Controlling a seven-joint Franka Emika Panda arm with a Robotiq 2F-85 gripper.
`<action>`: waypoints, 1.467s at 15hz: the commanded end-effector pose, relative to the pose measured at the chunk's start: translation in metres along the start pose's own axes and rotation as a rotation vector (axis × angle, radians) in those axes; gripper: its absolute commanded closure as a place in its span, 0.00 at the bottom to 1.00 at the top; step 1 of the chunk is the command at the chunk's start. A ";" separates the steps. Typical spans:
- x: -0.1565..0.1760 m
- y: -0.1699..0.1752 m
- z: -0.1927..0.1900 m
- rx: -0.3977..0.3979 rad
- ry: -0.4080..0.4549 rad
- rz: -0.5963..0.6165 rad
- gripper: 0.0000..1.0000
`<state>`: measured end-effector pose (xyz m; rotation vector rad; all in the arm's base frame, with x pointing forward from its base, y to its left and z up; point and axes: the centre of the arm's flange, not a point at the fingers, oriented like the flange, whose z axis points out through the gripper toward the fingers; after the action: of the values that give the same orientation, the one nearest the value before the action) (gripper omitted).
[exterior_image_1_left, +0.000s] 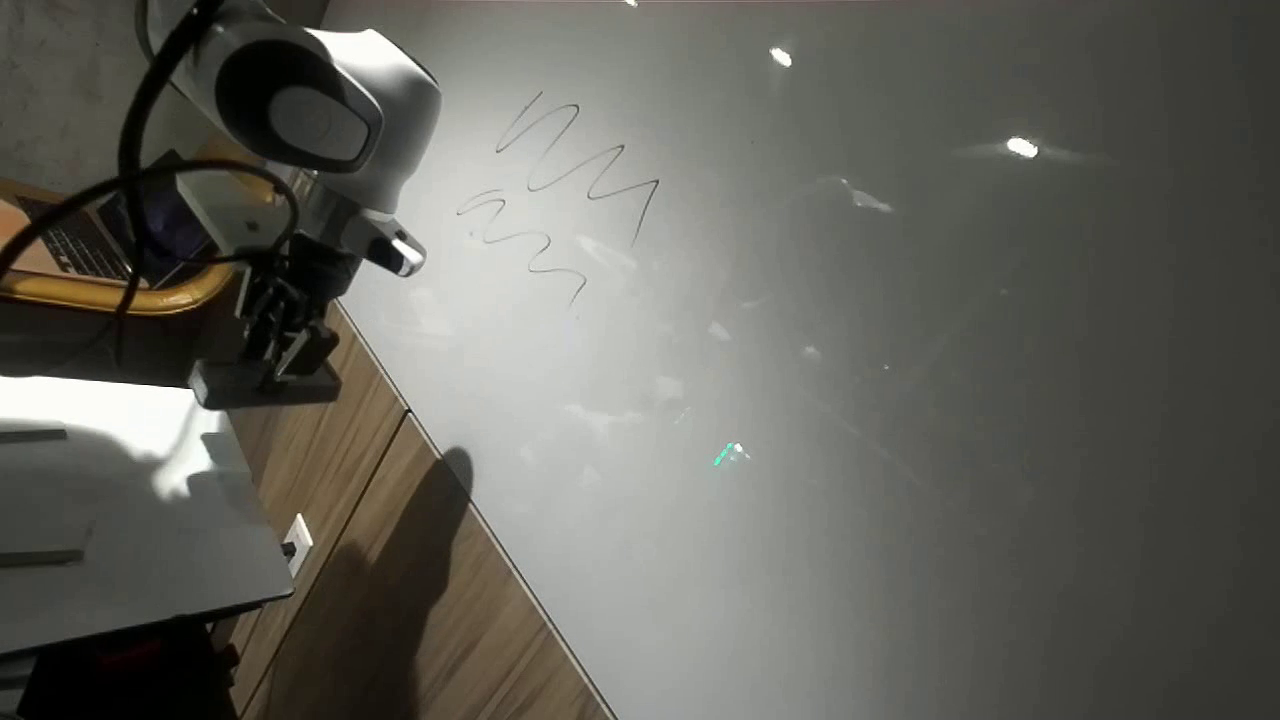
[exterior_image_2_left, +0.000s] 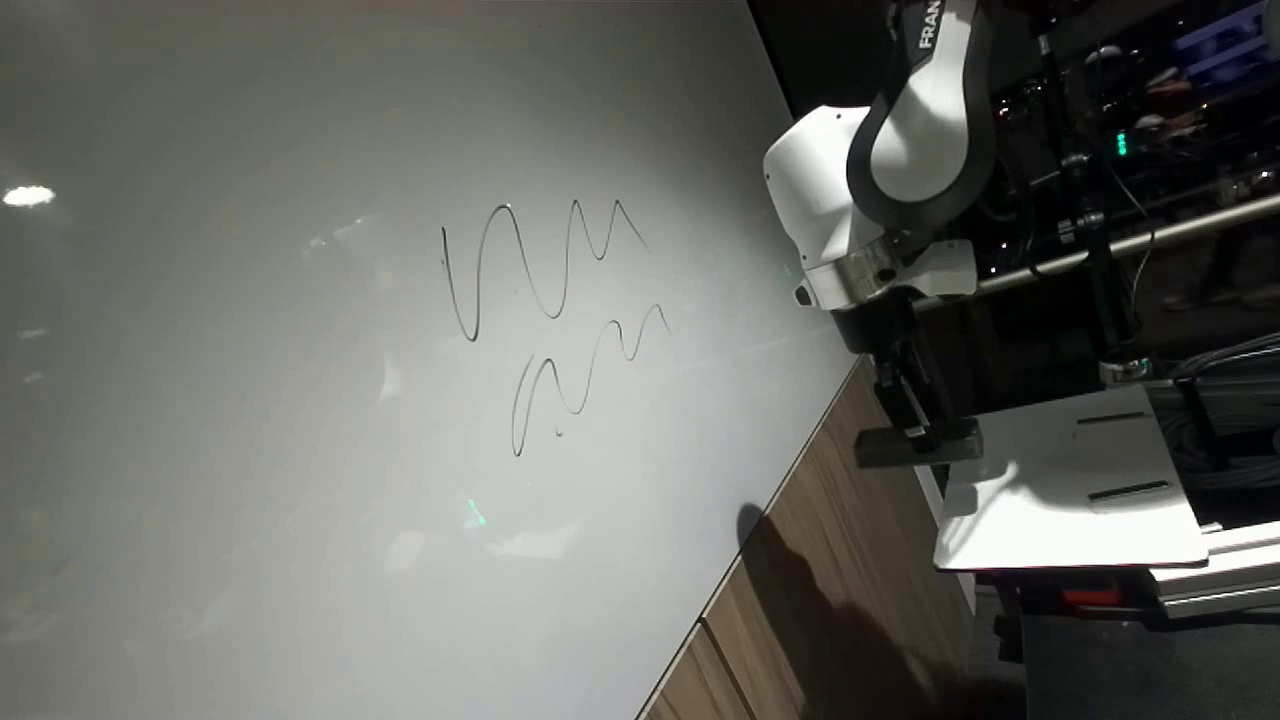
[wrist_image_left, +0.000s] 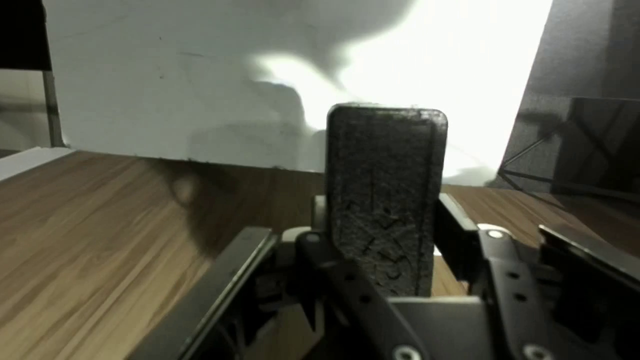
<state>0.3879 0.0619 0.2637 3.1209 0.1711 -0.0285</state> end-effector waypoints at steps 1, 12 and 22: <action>-0.015 -0.016 -0.062 0.029 0.082 -0.033 0.72; 0.034 -0.076 -0.150 0.024 0.435 -0.087 0.72; 0.102 -0.150 -0.131 -0.080 0.652 -0.101 0.72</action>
<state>0.4484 0.1970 0.4206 2.9902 0.3429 0.9102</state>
